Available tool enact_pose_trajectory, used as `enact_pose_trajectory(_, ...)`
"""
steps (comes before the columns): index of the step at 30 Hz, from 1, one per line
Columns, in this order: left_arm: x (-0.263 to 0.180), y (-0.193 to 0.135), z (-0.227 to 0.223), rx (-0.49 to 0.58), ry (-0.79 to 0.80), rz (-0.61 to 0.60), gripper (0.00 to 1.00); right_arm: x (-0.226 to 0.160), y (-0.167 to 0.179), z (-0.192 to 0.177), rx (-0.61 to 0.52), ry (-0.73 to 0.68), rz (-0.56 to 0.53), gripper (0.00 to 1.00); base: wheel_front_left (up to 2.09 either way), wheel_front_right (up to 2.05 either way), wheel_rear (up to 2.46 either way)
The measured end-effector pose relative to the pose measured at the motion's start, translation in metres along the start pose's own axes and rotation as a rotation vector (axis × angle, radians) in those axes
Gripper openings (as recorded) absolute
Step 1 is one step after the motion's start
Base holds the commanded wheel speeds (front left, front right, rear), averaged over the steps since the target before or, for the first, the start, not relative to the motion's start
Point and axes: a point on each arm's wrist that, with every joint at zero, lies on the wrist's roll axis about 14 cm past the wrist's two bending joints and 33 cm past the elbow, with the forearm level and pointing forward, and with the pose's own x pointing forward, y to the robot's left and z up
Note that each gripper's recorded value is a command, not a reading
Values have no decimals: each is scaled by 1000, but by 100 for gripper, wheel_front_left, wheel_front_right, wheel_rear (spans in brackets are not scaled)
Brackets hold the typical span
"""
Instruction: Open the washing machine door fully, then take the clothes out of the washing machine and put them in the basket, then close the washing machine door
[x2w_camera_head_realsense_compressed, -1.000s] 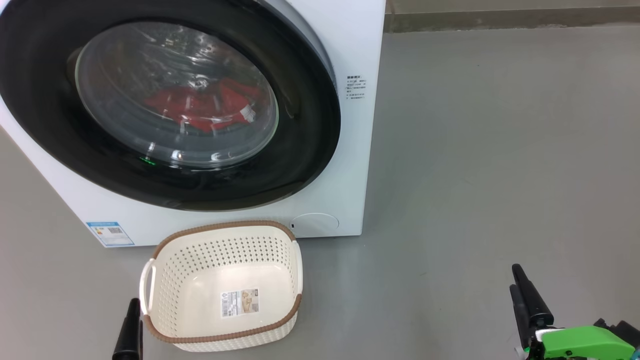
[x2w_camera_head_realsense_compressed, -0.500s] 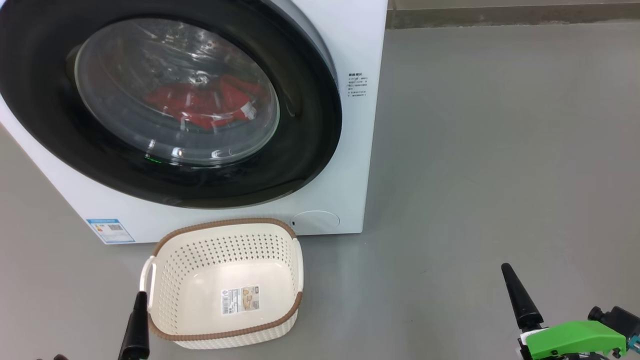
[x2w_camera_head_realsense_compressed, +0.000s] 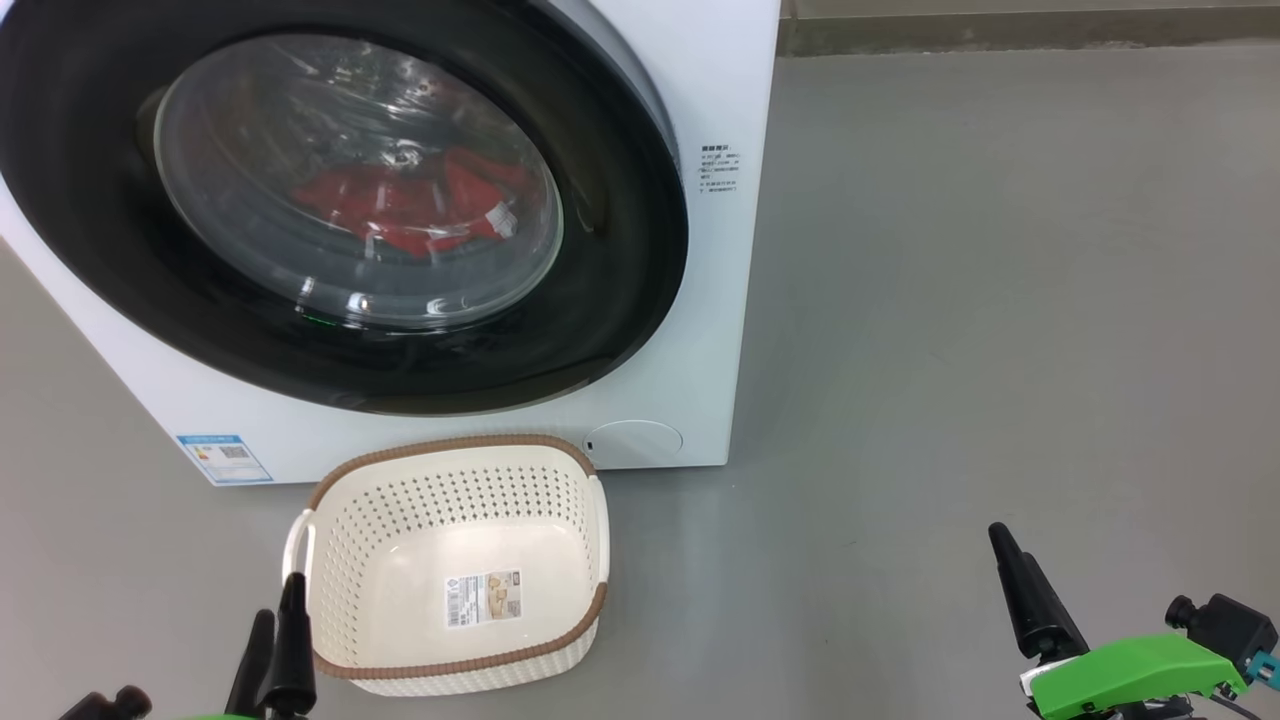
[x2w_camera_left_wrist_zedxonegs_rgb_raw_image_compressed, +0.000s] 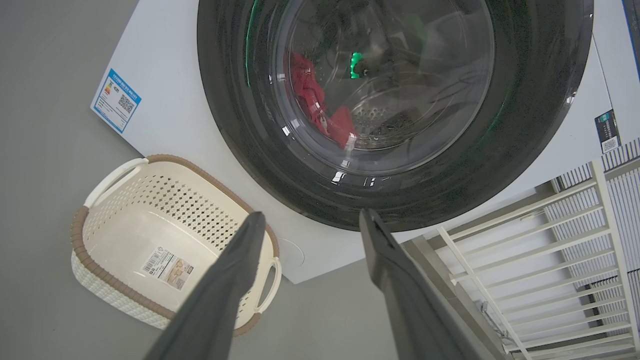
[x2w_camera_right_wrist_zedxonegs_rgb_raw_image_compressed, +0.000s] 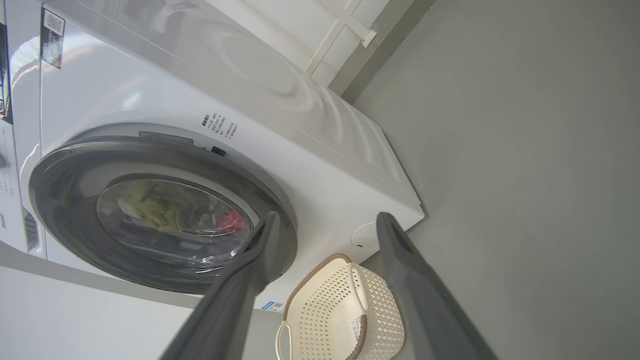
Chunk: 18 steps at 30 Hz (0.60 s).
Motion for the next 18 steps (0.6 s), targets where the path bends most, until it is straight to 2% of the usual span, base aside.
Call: enact_pose_trajectory(18,0,-10,5,227,-27,-38,100,2,8,-4,-216,14,42,100,0,0,0)
